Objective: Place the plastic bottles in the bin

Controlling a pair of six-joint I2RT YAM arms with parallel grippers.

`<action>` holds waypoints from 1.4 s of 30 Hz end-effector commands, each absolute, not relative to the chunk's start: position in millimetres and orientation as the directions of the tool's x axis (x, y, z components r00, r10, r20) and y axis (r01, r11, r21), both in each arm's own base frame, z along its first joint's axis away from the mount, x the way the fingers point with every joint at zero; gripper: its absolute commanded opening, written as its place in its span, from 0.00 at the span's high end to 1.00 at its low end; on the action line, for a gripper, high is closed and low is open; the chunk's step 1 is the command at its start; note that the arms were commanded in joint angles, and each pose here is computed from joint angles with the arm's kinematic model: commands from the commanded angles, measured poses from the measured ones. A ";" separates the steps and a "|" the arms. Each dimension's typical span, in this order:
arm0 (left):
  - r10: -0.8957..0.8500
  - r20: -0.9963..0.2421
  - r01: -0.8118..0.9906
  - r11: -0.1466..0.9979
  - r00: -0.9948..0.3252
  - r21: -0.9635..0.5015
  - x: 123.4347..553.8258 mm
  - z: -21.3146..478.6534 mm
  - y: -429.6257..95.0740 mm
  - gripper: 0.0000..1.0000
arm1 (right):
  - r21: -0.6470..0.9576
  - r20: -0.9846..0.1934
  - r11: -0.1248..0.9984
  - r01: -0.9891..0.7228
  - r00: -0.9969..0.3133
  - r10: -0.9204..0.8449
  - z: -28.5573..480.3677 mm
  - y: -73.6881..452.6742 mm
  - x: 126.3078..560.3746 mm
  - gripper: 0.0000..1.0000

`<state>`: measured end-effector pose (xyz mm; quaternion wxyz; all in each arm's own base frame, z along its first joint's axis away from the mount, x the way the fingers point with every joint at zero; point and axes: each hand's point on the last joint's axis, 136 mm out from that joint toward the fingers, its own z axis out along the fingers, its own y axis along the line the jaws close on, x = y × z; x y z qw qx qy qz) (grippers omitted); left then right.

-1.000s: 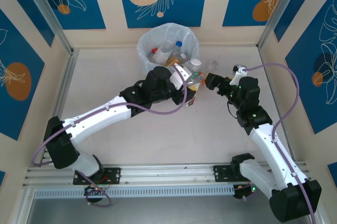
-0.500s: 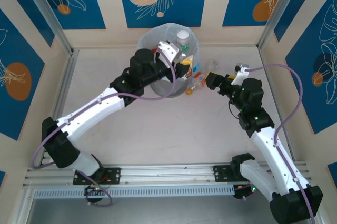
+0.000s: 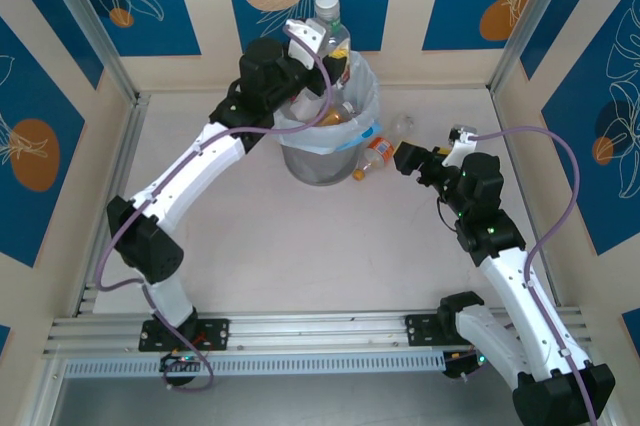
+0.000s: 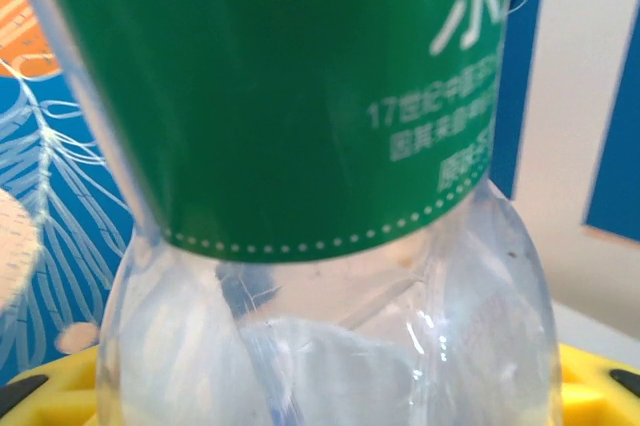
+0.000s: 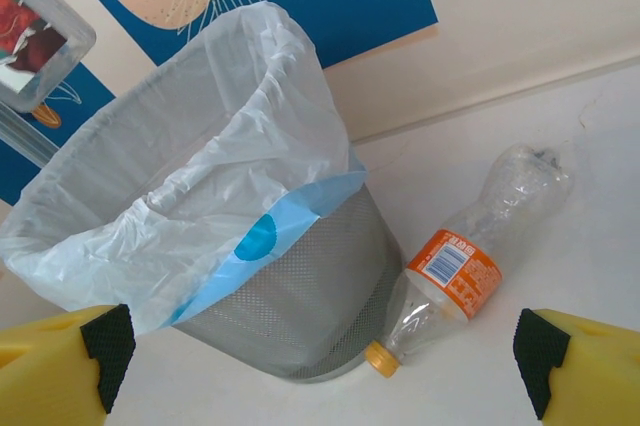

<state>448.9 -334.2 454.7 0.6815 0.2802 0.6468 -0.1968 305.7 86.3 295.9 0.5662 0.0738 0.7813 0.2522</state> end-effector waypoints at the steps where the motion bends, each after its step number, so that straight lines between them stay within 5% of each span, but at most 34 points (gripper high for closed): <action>1: 0.246 -0.961 0.565 0.778 0.128 0.275 473.8 443.9 -325.7 0.47 | 0.459 -0.858 0.875 -0.152 -0.331 0.393 296.1 79.5 304.4 0.01; 7: 0.462 -0.869 0.555 0.682 0.179 0.477 499.2 411.0 -327.4 0.47 | 0.451 -0.859 0.882 -0.138 -0.334 0.387 294.8 76.7 304.1 0.00; 21: 0.769 -0.617 0.572 0.434 0.168 0.696 547.7 336.4 -324.6 0.45 | 0.468 -0.844 0.879 -0.094 -0.341 0.414 287.0 70.3 311.7 0.00; 27: 0.833 -0.501 0.553 0.308 0.236 0.774 551.0 320.6 -325.4 0.30 | 0.467 -0.843 0.880 -0.086 -0.343 0.414 285.5 68.2 312.6 0.01; 32: 0.815 -0.528 0.540 0.341 0.238 0.770 549.6 334.9 -321.8 0.14 | 0.475 -0.838 0.876 -0.084 -0.348 0.421 284.4 68.1 313.0 0.01; 42: 0.746 -0.630 0.543 0.444 0.217 0.713 545.8 363.8 -309.3 0.13 | 0.477 -0.835 0.875 -0.077 -0.351 0.424 282.4 66.5 313.3 0.01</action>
